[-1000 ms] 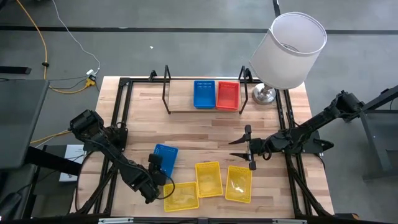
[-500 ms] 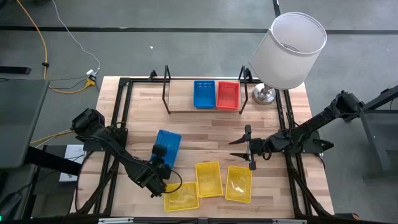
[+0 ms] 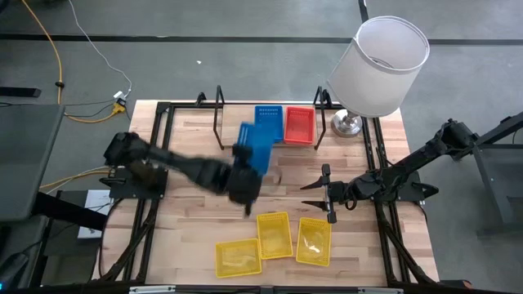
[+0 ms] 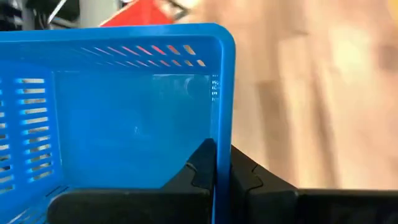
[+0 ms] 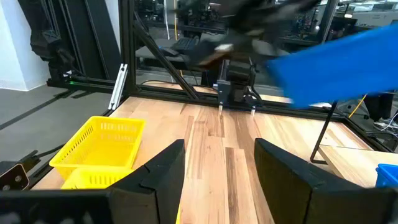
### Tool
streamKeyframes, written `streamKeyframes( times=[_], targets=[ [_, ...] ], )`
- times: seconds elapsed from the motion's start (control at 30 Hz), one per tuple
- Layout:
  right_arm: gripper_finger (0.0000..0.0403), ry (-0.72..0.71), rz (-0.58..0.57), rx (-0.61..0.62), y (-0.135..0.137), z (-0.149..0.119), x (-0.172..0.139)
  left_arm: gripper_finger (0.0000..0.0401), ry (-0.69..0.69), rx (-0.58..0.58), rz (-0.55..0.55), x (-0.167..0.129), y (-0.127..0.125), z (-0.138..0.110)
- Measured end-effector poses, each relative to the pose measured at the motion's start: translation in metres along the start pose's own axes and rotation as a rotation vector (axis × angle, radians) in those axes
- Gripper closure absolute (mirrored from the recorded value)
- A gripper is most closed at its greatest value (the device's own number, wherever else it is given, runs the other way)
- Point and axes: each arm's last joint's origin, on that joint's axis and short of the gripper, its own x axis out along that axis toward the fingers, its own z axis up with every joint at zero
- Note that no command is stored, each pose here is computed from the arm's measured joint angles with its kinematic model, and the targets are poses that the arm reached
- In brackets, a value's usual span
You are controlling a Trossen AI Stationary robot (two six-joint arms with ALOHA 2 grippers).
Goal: Stack baskets on shelf by color
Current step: Stack the blue bin on top of the other blue bins on the shelf
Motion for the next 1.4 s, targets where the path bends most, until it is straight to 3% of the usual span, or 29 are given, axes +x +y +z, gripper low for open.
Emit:
streamKeyframes(
  times=[0.2, 0.4, 0.8, 1.4],
  targets=[
    [0.0222, 0.000, 0.000, 0.000, 0.000, 0.000, 0.000, 0.0400, -0.023, -0.204, -0.127, 0.060, 0.078, -0.008],
    [0.0222, 0.000, 0.000, -0.009, 0.000, 0.000, 0.000, 0.0401, -0.022, -0.318, -0.111, 0.107, 0.112, -0.018],
    [0.0222, 0.016, -0.017, -0.007, 0.000, -0.001, 0.000, 0.0401, 0.033, -0.258, -0.072, 0.160, 0.107, -0.018],
    [0.0222, 0.024, -0.049, -0.009, -0.001, -0.002, 0.000, 0.0395, 0.055, -0.222, -0.077, 0.169, 0.104, -0.020]
  ],
)
